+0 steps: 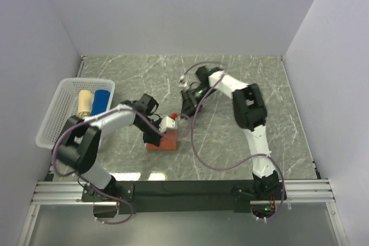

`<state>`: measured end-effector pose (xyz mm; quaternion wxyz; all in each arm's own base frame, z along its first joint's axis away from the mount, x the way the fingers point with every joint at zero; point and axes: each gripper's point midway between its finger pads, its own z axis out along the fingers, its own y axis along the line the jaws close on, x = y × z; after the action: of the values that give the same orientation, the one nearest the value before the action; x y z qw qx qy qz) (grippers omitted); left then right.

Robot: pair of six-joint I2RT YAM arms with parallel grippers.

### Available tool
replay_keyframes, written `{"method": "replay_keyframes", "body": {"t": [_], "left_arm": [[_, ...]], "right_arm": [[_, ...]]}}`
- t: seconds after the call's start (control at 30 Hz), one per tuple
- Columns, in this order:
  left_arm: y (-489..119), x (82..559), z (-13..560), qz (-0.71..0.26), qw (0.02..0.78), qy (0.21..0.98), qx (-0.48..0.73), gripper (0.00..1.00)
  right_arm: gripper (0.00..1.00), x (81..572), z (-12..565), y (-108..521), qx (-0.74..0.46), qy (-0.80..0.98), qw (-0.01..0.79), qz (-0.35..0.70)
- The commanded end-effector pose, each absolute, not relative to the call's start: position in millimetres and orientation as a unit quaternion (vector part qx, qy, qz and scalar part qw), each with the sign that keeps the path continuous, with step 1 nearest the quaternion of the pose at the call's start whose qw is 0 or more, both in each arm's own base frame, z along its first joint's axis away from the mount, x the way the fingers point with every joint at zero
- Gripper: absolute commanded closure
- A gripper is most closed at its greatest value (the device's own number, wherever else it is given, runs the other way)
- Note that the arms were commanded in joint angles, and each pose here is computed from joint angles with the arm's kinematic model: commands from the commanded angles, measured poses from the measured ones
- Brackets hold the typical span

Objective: Roll the towels
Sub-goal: Roll the towel

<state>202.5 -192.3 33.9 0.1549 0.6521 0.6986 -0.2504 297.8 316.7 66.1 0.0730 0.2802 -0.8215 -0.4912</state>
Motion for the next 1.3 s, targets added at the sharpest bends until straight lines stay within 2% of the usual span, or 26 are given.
{"method": "replay_keyframes", "body": {"t": [0.0,0.17,0.23,0.27,0.5,0.57,0.77,0.8,0.83,0.9,1.03,1.27], "left_arm": [[-157.8,163.8,25.2,-0.318,0.002,0.754,0.575,0.99],[-169.6,200.4,36.6,-0.357,-0.005,0.758,0.546,0.99],[-170.1,205.3,30.4,-0.38,-0.029,0.761,0.524,0.99],[-173.8,219.4,31.7,-0.38,-0.021,0.76,0.527,0.99],[-172.5,255.2,4.8,-0.417,-0.063,0.769,0.48,0.99],[-173.1,263.7,3.3,-0.417,-0.061,0.769,0.481,0.99],[-172.1,268.3,-4.2,-0.424,-0.074,0.766,0.477,0.99],[-171.7,267.8,-6.5,-0.426,-0.078,0.766,0.475,0.99],[-172.1,267.7,-7.4,-0.427,-0.078,0.766,0.474,0.99],[-171.8,267.8,-8.4,-0.429,-0.078,0.765,0.474,0.99],[-171.4,267.5,-9.3,-0.432,-0.079,0.764,0.473,0.99],[-170.9,268.4,-14.2,-0.438,-0.079,0.766,0.465,0.99]], "right_arm": [[0.39,344.5,118.9,292.6,0.284,-0.835,-0.066,-0.468],[0.44,344.6,148.3,254.7,0.287,-0.833,-0.149,-0.449],[0.46,335.3,140.9,240.7,0.287,-0.841,-0.159,-0.429],[0.47,334.8,155.0,237.9,0.306,-0.833,-0.194,-0.419],[0.5,300.0,156.0,243.6,0.41,-0.806,-0.261,-0.339],[0.49,286.6,150.0,255.5,0.462,-0.792,-0.277,-0.289],[0.34,257.6,147.3,311.8,0.589,-0.709,-0.332,-0.201],[0.24,261.1,142.2,314.6,0.599,-0.704,-0.344,-0.166],[0.23,260.9,140.4,321.5,0.611,-0.692,-0.354,-0.152],[0.21,258.0,140.0,345.6,0.641,-0.652,-0.383,-0.129],[0.21,250.2,130.7,374.9,0.68,-0.609,-0.39,-0.119],[0.23,243.1,84.6,397.7,0.731,-0.576,-0.352,-0.099]]}}
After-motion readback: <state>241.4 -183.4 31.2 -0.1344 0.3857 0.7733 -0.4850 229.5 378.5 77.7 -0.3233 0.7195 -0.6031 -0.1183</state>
